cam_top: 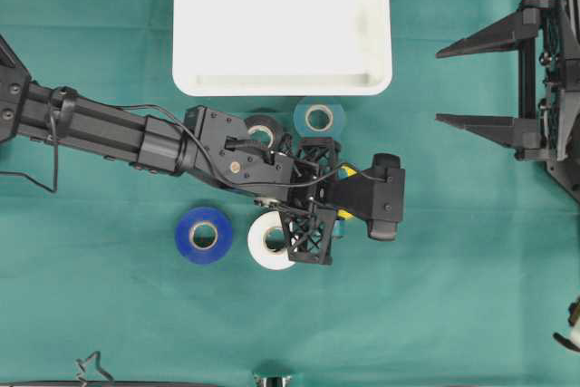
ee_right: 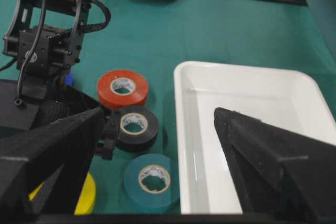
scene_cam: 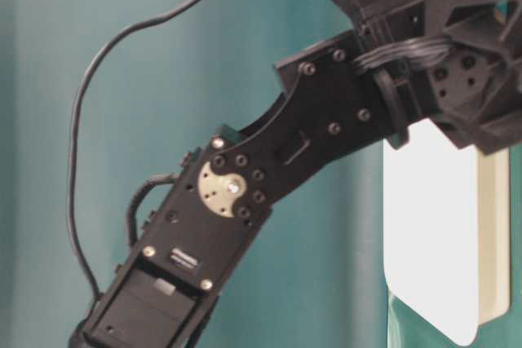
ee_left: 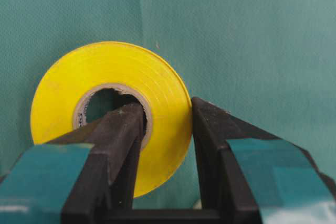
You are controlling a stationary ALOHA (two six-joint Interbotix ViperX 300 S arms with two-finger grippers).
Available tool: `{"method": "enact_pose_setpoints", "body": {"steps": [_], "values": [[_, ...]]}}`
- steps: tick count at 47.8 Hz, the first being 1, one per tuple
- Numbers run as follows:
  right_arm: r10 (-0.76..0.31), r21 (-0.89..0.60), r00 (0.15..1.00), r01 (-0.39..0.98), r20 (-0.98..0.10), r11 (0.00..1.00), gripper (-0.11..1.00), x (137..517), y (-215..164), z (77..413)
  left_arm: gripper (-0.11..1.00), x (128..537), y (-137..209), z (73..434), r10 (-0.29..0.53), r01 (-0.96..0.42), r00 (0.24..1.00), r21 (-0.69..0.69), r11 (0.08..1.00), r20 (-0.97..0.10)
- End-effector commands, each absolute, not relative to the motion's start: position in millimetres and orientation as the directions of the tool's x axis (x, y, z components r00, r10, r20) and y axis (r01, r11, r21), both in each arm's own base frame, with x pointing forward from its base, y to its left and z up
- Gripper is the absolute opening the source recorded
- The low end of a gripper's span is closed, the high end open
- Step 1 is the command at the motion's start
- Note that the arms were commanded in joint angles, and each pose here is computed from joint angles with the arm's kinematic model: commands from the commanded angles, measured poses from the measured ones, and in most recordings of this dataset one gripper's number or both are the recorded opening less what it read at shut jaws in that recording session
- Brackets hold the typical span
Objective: Pick up the tape from a random location and place it into the white case.
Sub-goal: 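Lift the yellow tape off the table with the left gripper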
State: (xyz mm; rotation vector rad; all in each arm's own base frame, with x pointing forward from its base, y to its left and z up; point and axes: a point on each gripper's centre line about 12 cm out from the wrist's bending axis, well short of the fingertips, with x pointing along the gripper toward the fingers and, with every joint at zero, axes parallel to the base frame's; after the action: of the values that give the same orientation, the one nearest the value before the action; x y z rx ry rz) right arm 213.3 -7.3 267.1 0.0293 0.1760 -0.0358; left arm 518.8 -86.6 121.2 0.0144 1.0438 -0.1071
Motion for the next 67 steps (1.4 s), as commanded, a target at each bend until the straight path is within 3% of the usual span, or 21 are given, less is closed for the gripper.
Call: {"method": "enact_pose_setpoints", "body": {"steps": [1, 24, 38, 50, 67], "values": [[-0.036, 0.025, 0.989, 0.040, -0.147, 0.999, 0.91, 216.8, -8.1, 278.5, 0.24, 519.5, -86.6, 169.2, -0.092, 0.099, 0.563, -0.043, 0.994, -0.821], [-0.036, 0.023, 0.988, 0.040, -0.153, 0.999, 0.91, 217.4, -8.2, 283.9, 0.24, 492.8, -80.2, 267.1, -0.098, 0.102, 0.629, -0.043, 0.994, -0.771], [-0.035, 0.023, 0.988, 0.039, -0.153, 0.999, 0.91, 217.4, -7.9, 285.0, 0.24, 481.6, -77.1, 297.9, -0.088, 0.098, 0.600, -0.036, 0.995, -0.795], [-0.037, 0.024, 0.986, 0.041, -0.163, 0.999, 0.91, 217.1, -8.2, 283.7, 0.24, 474.8, -76.3, 338.4, -0.090, 0.106, 0.631, -0.029, 0.994, -0.771], [-0.037, 0.023, 0.986, 0.041, -0.165, 0.999, 0.91, 217.2, -8.2, 284.0, 0.24, 470.9, -74.9, 346.1, -0.090, 0.107, 0.637, -0.028, 0.994, -0.766]]}}
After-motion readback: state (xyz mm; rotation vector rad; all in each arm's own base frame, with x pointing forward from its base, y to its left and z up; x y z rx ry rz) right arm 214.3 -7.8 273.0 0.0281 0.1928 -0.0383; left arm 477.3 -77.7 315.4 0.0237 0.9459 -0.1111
